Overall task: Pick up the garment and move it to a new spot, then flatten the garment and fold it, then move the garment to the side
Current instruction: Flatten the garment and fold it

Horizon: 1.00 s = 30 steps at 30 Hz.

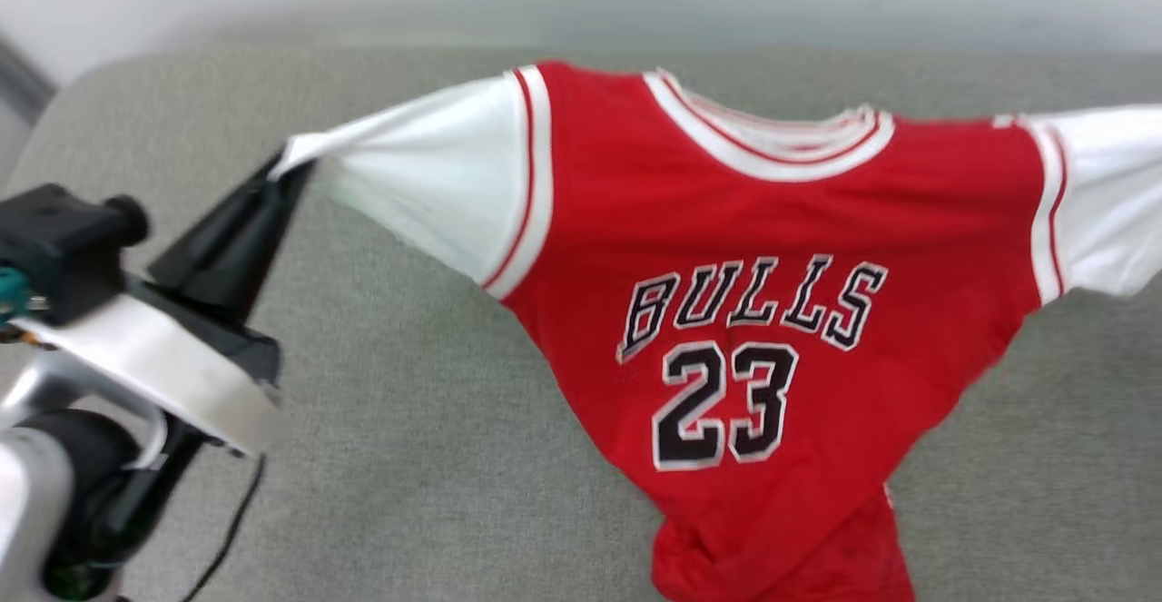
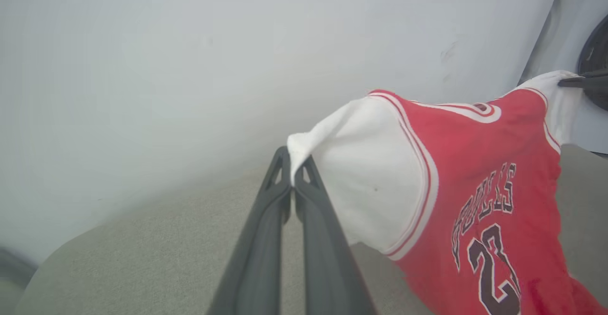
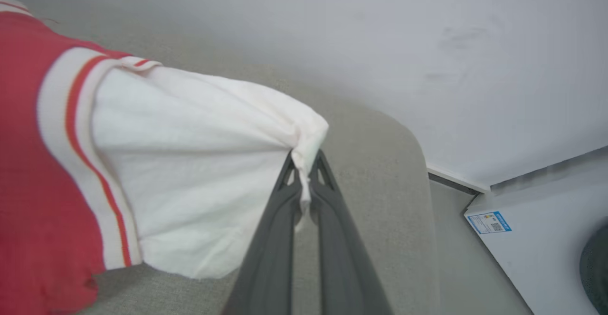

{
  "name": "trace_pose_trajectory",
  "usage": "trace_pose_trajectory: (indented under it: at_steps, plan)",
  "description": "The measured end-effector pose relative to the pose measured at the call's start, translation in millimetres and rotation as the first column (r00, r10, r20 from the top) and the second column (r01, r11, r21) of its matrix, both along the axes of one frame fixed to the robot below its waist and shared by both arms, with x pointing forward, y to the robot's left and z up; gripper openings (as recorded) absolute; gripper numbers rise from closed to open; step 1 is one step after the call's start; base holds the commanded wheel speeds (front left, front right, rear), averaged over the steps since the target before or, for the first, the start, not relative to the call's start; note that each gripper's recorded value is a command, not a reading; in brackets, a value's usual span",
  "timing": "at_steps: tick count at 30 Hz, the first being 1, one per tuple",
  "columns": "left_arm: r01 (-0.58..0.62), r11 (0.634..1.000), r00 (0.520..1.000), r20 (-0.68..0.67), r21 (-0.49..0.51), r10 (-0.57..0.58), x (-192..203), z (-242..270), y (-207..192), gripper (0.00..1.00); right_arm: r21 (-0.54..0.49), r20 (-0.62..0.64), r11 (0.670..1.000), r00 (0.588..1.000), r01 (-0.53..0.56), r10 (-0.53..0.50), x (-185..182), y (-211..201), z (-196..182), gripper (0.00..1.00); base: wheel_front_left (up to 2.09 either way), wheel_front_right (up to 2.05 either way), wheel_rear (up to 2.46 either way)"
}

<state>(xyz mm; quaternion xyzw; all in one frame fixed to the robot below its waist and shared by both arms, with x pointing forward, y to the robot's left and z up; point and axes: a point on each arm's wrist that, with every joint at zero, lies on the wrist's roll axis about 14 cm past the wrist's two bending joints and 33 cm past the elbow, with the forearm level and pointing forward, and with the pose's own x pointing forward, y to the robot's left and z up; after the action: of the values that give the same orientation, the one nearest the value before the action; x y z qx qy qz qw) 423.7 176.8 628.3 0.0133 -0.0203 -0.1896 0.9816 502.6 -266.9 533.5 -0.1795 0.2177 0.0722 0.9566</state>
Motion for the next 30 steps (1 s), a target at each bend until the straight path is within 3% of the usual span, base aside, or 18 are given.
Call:
trace_pose_trajectory:
  at_steps: [7,13,22,30]
  plan:
    - [-0.091,0.995,0.976,0.198,-0.034,0.096,-23,64,31,0.00,0.005,0.285,1.000,0.958,-0.028,0.025,-24,-2,102,0.00,0.00,0.00,0.00]
    - [-0.093,0.994,0.923,0.371,-0.058,0.108,-49,120,40,0.00,0.011,0.496,0.999,0.868,-0.042,0.031,-56,-2,175,0.00,0.00,0.00,0.00]
    - [-0.086,0.991,0.813,0.569,-0.100,0.128,-64,182,48,0.00,0.045,0.635,0.998,0.773,-0.053,0.012,-74,-2,224,0.00,0.00,0.00,0.00]
    - [-0.072,0.990,0.783,0.608,-0.122,0.131,-37,205,48,0.00,0.068,0.701,0.994,0.713,-0.084,0.013,-52,4,246,0.00,0.00,0.00,0.00]
